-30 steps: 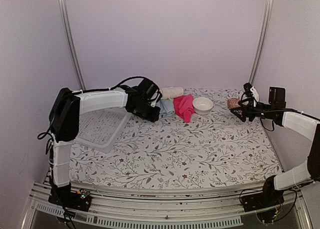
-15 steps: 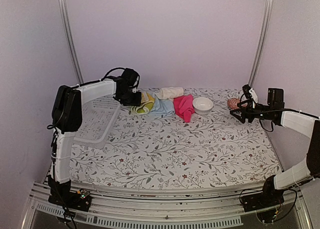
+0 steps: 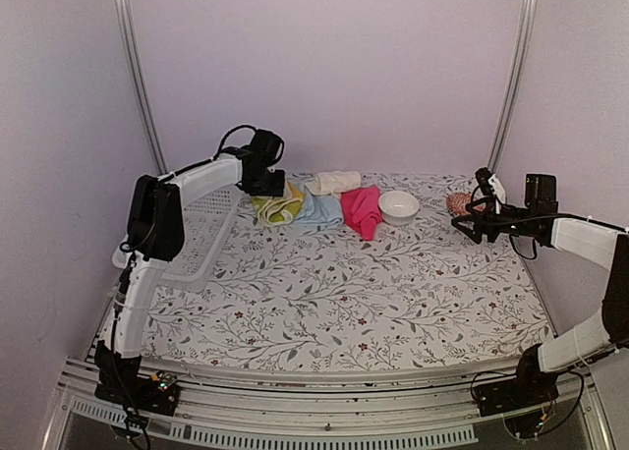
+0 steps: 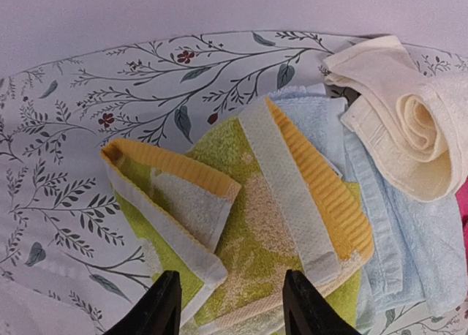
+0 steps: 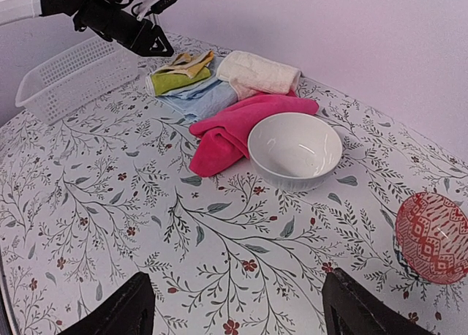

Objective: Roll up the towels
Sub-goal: Move the storage box to the corner of the board, then pick up the towel from the corner of the board.

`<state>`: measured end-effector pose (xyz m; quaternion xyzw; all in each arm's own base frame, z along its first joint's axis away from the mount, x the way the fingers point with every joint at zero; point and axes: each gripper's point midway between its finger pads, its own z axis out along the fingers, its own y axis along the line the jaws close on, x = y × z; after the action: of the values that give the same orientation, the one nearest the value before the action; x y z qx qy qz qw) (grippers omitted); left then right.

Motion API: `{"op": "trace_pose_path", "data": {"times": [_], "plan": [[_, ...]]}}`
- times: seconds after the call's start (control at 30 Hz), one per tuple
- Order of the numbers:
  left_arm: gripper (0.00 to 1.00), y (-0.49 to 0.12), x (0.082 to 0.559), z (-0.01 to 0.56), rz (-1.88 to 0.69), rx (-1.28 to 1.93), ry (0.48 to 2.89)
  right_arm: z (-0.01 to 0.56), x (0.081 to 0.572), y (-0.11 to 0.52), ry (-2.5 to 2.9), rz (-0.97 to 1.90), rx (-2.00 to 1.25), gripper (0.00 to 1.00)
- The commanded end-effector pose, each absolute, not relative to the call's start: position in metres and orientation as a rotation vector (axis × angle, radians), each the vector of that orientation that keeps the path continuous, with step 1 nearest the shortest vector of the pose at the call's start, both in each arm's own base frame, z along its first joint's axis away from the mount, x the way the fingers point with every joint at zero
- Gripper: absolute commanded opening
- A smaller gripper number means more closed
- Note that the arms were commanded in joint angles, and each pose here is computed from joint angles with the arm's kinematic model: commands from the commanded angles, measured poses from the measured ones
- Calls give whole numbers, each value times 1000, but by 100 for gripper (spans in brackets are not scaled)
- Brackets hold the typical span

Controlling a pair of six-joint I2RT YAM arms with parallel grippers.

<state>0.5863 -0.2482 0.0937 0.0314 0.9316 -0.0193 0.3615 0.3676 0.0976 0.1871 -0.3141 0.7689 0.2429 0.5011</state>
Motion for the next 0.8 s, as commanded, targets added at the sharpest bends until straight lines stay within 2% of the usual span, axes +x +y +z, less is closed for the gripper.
{"op": "trace_pose_path", "data": {"times": [0.0,0.17,0.3,0.5,0.63,0.77], "plan": [[51,-240,595,78,-4,63,2411,186,368,98,1857,594,-774,81],[51,-240,603,68,3,73,2401,184,368,98,1860,599,-779,81],[45,-239,612,62,17,62,2385,182,369,99,1871,618,-782,80],[24,-238,621,66,28,48,2344,181,368,100,1873,618,-787,80],[0,-238,625,75,35,53,2313,181,368,100,1873,623,-789,80],[0,-244,629,131,-2,59,2219,182,368,100,1870,624,-791,80]]}}
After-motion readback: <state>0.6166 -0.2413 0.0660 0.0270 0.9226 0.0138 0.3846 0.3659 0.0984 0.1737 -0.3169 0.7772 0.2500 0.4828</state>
